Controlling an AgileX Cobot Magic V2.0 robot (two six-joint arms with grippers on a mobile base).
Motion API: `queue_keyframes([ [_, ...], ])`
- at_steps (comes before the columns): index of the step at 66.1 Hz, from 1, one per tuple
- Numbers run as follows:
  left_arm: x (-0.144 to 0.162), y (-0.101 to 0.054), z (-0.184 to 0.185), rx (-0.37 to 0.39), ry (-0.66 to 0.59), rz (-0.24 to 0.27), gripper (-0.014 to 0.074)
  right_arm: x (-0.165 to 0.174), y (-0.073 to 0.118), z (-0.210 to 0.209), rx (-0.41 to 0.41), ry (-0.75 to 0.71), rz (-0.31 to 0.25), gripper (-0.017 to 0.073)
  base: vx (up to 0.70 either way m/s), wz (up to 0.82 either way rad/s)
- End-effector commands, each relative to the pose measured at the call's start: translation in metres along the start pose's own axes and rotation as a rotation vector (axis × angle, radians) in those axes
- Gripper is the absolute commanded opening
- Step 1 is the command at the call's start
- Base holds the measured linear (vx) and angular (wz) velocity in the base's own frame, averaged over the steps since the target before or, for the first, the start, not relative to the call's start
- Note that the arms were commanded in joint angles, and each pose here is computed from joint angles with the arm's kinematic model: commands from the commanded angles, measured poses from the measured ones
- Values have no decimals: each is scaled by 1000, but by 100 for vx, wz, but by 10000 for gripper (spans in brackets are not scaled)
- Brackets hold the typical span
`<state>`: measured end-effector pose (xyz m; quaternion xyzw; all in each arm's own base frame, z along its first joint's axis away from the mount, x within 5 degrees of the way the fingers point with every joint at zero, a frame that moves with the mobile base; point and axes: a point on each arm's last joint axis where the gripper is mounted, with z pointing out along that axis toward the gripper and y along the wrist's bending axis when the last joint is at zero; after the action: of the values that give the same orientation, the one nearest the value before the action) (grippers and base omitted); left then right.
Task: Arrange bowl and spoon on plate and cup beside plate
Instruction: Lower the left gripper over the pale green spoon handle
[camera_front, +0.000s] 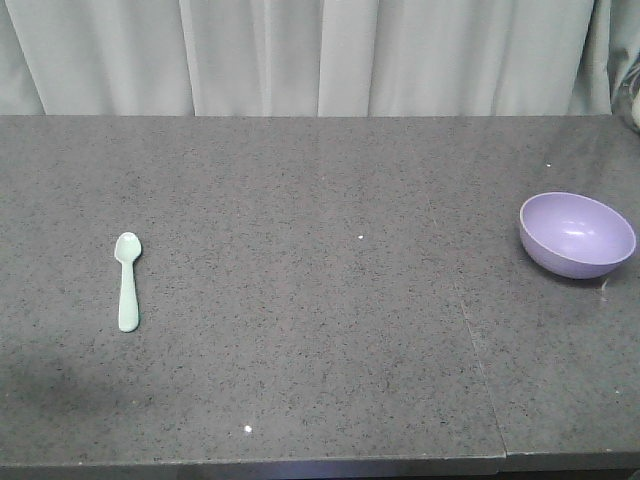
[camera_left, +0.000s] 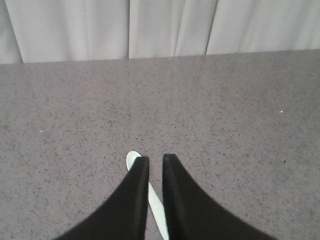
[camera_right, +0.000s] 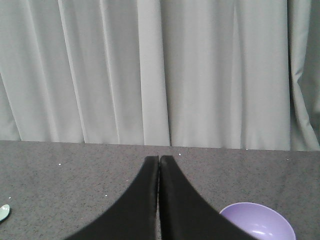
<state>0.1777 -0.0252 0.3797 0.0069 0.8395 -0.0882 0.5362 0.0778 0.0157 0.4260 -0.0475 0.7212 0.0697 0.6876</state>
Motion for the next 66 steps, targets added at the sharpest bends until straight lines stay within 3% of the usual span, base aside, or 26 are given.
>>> queue_keyframes([
  [1, -22, -7, 0, 36, -13, -14, 176, -14, -1, -1, 19, -79, -1, -2, 0, 0],
  [11, -35, -11, 12, 50, 75, -34, 333, -14, -2, -1, 21, -84, -1, -2, 0, 0],
  [19, -47, -15, 25, 85, 123, -77, 400, -14, -2, -1, 21, -84, -1, -2, 0, 0],
  [40, -55, -22, 84, 127, 344, -142, 409, -14, -2, -1, 22, -90, 0, -2, 0, 0],
  [66, -12, -12, 159, 79, 611, -170, 408, -14, -1, -1, 19, -80, -1, -2, 0, 0],
])
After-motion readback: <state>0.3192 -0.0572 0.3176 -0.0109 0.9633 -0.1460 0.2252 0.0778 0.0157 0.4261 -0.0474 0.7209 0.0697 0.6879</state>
